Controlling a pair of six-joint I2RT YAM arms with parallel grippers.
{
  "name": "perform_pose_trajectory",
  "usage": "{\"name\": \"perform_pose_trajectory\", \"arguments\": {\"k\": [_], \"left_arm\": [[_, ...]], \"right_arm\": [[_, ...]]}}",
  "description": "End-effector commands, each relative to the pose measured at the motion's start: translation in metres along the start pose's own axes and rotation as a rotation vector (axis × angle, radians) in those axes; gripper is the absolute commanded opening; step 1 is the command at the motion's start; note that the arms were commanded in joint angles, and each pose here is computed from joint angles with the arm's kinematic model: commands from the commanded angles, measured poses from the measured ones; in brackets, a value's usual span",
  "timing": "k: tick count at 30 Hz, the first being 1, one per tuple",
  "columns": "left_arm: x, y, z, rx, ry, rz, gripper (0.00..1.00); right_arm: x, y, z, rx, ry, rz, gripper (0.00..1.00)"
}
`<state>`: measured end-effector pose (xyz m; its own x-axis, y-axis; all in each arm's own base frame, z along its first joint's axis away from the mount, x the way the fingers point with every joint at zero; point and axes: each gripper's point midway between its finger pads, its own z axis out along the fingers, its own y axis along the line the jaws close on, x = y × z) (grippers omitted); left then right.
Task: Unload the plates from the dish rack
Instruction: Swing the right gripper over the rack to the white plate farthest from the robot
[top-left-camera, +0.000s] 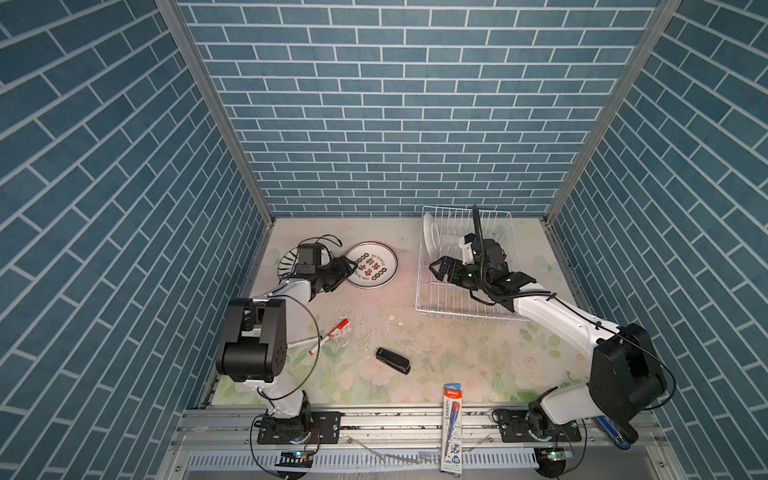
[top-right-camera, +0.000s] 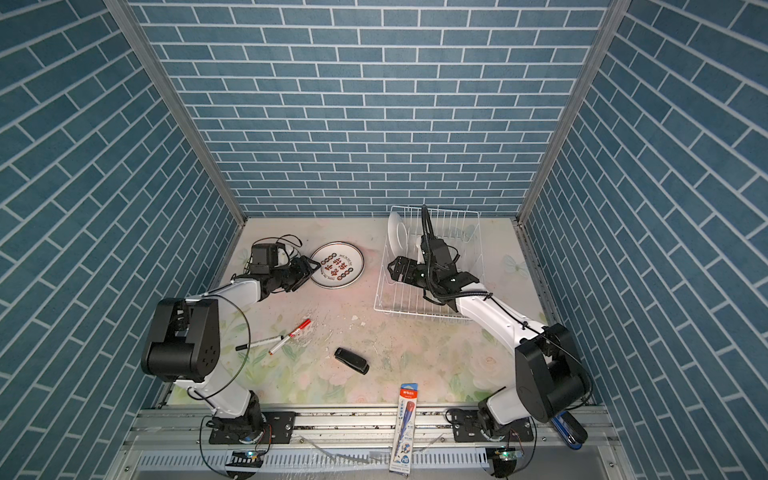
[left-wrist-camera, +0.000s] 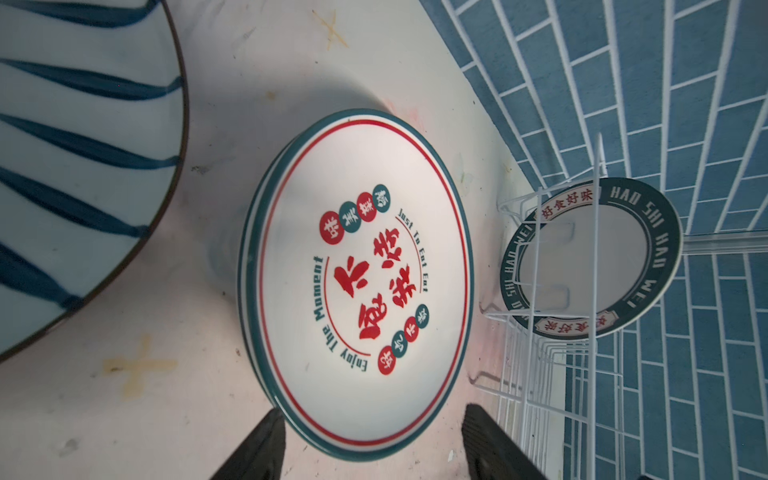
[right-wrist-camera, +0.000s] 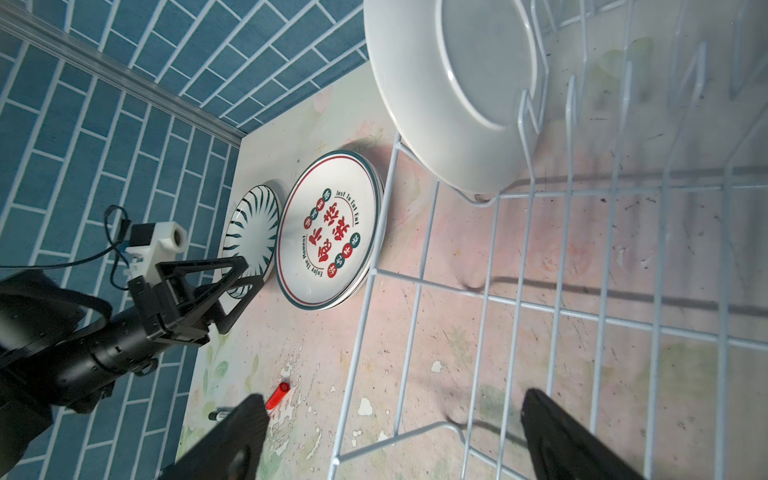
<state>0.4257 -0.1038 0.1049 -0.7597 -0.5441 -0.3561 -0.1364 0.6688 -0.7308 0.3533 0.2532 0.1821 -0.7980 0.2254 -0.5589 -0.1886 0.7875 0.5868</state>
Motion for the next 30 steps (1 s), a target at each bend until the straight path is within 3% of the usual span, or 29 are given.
{"name": "perform_pose_trajectory", "arguments": {"k": [1, 8, 22, 30], "left_arm": [[0.009, -0.015, -0.007, 0.056, -0.013, 0.013, 0.7], [0.045, -0.029, -0.016, 0.109, 0.002, 0.036, 0.7], [0.073, -0.024, -0.03, 0.154, -0.001, 0.006, 0.71], [0.096, -0.013, -0.024, 0.17, 0.024, -0.032, 0.71]], "right_arm": [[-0.017, 0.003, -0.002, 0.064, -0.042, -0.043, 0.96], [-0.023, -0.005, 0.0, 0.316, -0.098, -0.187, 0.99], [-0.053, 0.0, 0.026, 0.72, -0.093, -0.414, 0.99], [-0.072, 0.012, 0.052, 0.83, -0.093, -0.483, 0.99]]}}
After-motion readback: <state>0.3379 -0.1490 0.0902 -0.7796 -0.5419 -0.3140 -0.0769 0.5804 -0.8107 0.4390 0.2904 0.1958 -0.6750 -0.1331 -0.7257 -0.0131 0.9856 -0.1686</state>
